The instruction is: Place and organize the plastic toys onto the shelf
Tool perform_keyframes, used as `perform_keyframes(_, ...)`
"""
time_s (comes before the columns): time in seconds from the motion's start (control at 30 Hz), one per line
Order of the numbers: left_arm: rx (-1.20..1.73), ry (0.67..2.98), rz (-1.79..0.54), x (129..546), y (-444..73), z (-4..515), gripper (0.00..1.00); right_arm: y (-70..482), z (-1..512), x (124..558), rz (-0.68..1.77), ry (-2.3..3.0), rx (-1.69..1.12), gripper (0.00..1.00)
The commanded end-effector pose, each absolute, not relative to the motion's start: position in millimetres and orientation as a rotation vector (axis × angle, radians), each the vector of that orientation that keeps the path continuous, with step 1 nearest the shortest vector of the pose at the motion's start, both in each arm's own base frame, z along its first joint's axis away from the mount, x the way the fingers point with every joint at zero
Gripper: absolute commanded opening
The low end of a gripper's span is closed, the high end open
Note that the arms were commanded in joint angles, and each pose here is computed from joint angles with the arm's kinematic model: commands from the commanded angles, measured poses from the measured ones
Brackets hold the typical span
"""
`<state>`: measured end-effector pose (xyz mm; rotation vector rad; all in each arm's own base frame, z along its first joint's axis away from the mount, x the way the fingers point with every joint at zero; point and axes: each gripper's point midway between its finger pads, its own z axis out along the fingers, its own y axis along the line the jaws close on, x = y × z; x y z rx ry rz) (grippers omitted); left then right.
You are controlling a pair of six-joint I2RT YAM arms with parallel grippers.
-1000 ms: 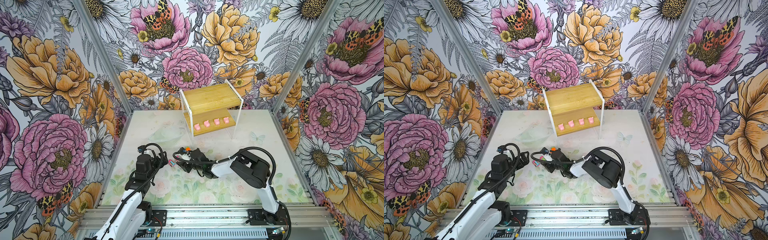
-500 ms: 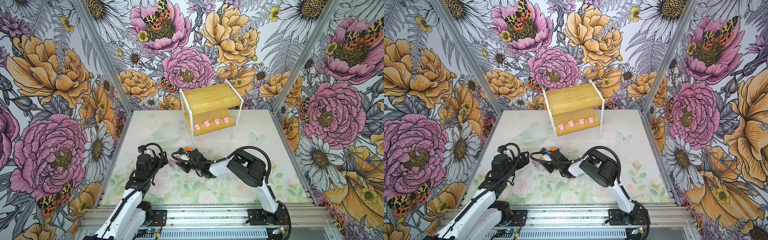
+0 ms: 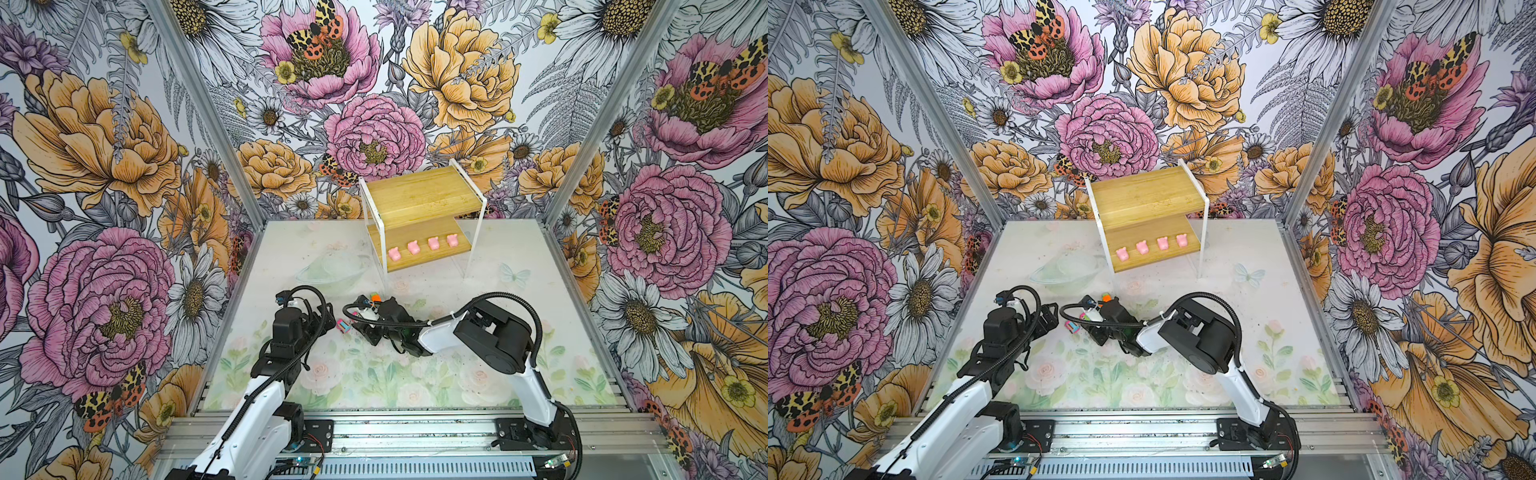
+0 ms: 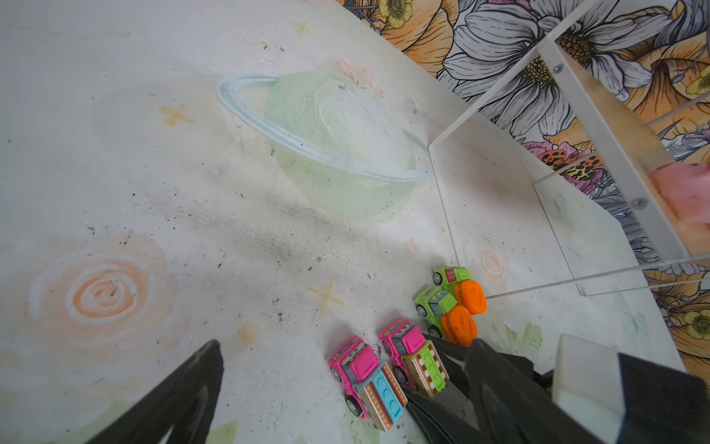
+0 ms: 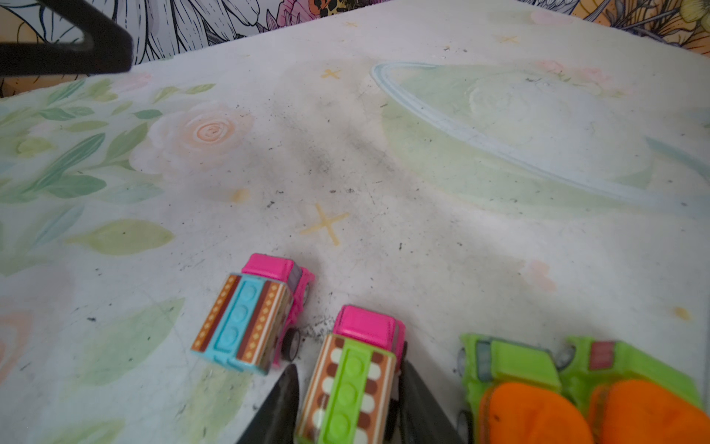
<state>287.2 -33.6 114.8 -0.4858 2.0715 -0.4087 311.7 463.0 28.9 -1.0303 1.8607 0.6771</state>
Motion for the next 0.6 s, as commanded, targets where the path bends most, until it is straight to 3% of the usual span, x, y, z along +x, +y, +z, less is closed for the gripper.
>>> perform_keyframes(0.0,-0.473,2.056,-0.421,290,-34,117,0.99,468,38,321,0.691,1.835,-0.990,0.39)
perform_keyframes(0.57,-0.473,2.062,-0.422,290,-34,114,0.99,456,62,315,0.697,1.809,-0.994,0.22)
